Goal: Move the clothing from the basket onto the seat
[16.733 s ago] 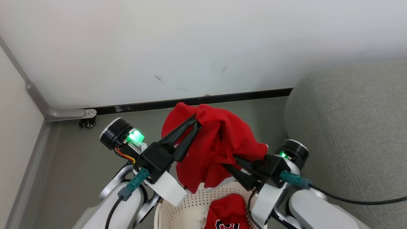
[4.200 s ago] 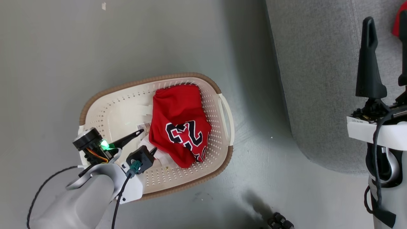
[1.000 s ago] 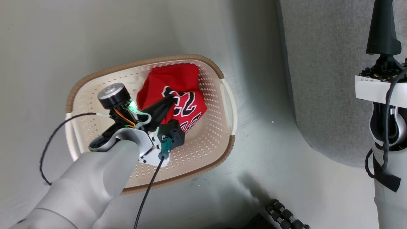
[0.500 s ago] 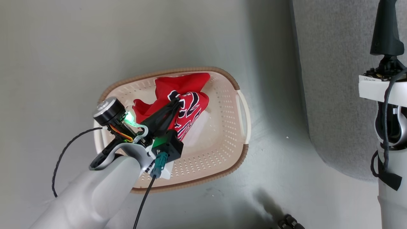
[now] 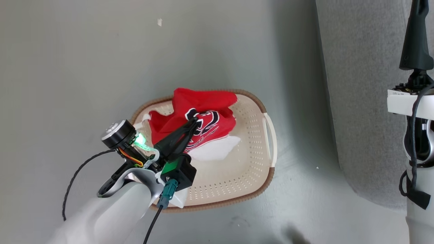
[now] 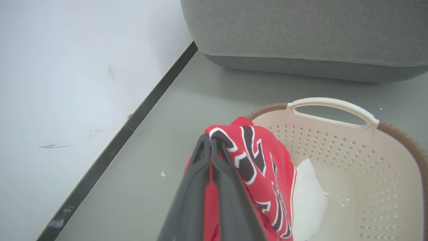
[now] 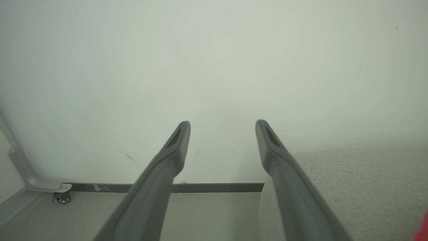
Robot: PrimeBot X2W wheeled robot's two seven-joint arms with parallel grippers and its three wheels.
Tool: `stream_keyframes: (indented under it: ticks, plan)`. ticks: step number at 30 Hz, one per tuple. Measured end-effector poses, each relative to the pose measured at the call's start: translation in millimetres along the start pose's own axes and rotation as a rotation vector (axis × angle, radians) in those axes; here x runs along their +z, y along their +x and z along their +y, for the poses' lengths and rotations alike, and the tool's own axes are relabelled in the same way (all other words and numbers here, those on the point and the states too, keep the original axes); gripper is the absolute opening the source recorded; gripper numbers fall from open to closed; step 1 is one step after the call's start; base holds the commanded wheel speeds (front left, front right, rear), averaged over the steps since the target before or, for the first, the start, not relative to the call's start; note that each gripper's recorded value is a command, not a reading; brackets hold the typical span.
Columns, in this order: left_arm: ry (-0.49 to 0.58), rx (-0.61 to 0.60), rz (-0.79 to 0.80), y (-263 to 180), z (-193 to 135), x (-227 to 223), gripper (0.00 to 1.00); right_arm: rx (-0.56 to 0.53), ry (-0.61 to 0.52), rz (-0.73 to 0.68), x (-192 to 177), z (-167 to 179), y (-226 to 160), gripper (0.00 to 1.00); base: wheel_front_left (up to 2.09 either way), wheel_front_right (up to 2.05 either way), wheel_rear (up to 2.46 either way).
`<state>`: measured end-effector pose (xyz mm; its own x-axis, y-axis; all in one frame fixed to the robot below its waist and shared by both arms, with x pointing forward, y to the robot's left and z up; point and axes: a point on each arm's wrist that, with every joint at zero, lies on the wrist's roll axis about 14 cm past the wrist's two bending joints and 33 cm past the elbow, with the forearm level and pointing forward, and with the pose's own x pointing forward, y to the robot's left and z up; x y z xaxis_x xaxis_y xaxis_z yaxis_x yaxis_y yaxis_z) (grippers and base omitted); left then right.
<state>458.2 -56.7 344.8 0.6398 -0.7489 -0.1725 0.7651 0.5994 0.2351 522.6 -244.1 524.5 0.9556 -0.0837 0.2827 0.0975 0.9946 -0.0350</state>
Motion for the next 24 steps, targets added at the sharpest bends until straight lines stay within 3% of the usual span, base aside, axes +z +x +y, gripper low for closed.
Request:
stream_keyframes:
  ticks: [23, 24]
  plan:
    - [0.041, 0.064, -0.138, -35, 12, 84, 0.0, -0.028, 0.028, -0.051, 51, -8, -28, 1.0, 0.0, 0.0, 0.0]
    - [0.042, 0.063, -0.14, -36, 12, 86, 0.1, -0.029, 0.029, -0.052, 53, -9, -29, 1.0, 0.0, 0.0, 0.0]
